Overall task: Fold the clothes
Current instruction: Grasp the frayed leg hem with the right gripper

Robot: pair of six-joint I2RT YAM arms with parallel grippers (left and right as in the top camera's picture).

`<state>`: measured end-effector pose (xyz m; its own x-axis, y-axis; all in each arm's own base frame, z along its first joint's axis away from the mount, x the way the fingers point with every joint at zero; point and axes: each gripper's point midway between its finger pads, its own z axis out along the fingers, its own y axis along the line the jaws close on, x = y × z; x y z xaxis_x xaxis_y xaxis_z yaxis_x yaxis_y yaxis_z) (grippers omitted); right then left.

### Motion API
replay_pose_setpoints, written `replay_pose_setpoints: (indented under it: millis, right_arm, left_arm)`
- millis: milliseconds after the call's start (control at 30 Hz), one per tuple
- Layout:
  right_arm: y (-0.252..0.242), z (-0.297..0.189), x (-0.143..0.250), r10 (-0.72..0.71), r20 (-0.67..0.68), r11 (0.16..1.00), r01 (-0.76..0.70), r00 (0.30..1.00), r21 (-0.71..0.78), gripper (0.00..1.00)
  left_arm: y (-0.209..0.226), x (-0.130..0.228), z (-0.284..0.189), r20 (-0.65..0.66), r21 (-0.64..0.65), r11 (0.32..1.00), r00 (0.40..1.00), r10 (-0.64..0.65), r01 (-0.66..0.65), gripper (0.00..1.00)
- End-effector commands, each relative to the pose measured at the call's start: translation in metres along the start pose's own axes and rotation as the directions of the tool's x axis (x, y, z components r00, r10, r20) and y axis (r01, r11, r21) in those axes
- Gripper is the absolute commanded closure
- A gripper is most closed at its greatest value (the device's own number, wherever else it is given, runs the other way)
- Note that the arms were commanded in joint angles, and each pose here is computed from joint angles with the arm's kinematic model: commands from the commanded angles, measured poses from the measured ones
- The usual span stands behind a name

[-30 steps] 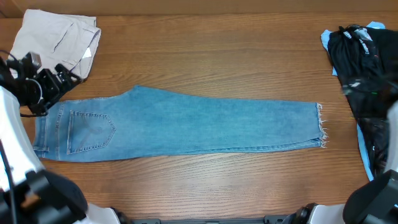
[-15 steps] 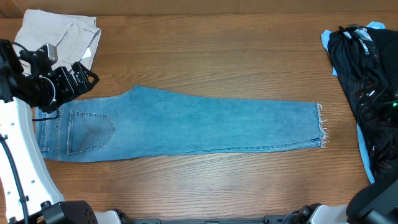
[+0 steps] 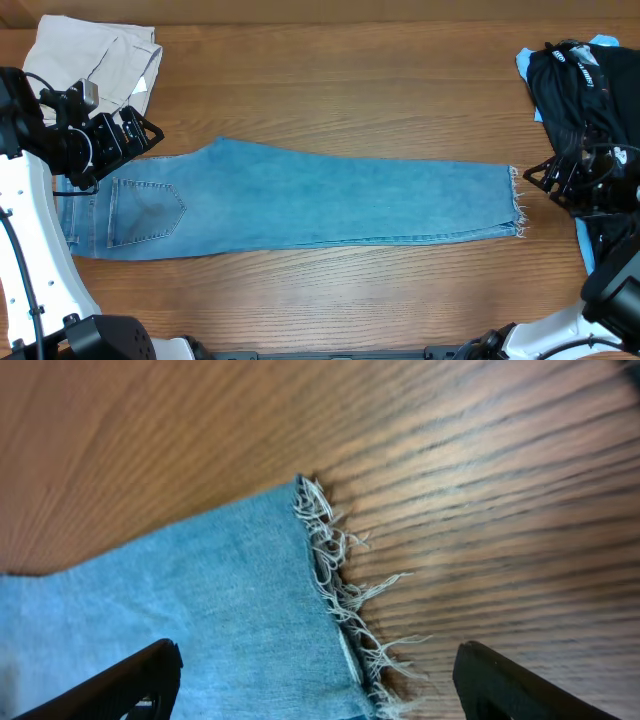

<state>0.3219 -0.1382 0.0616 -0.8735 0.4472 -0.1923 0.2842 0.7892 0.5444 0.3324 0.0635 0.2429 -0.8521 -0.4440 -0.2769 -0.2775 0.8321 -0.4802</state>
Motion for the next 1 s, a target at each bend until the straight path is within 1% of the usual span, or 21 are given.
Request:
replay_pose_setpoints:
  millis: [0,133,467,733,900,967]
  right_arm:
    - [0.003,0.008,0.004,-0.026,-0.017,0.999,0.025,1.0,-0.044,0.09]
    - [0.002,0.014,0.009,-0.016,-0.039,0.999,0.014,0.999,-0.049,0.09]
    - [0.003,0.045,0.032,-0.013,-0.145,0.998,0.005,0.989,-0.055,0.09]
    - [0.012,0.062,0.04,-0.067,-0.195,0.996,0.054,0.978,-0.072,0.09]
    - [0.013,0.077,0.056,-0.056,-0.273,0.997,0.039,0.96,-0.067,0.14]
    - [0.011,0.08,0.061,-0.055,-0.291,0.998,0.041,0.955,-0.052,0.2]
  left_arm:
    - [-0.001,0.001,0.002,-0.01,0.007,1.0,1.0,0.022,-0.022,0.0]
    - [-0.001,0.001,0.002,-0.01,0.007,1.0,1.0,0.022,-0.022,0.0]
    - [-0.001,0.002,0.002,-0.014,0.006,1.0,1.0,0.019,-0.019,0.0]
    - [-0.001,0.002,0.002,-0.016,0.006,1.0,1.0,0.019,-0.018,0.0]
    - [-0.001,0.002,0.002,-0.015,0.006,1.0,1.0,0.019,-0.019,0.0]
    - [-0.001,0.002,0.003,-0.014,0.006,1.0,1.0,0.02,-0.02,0.0]
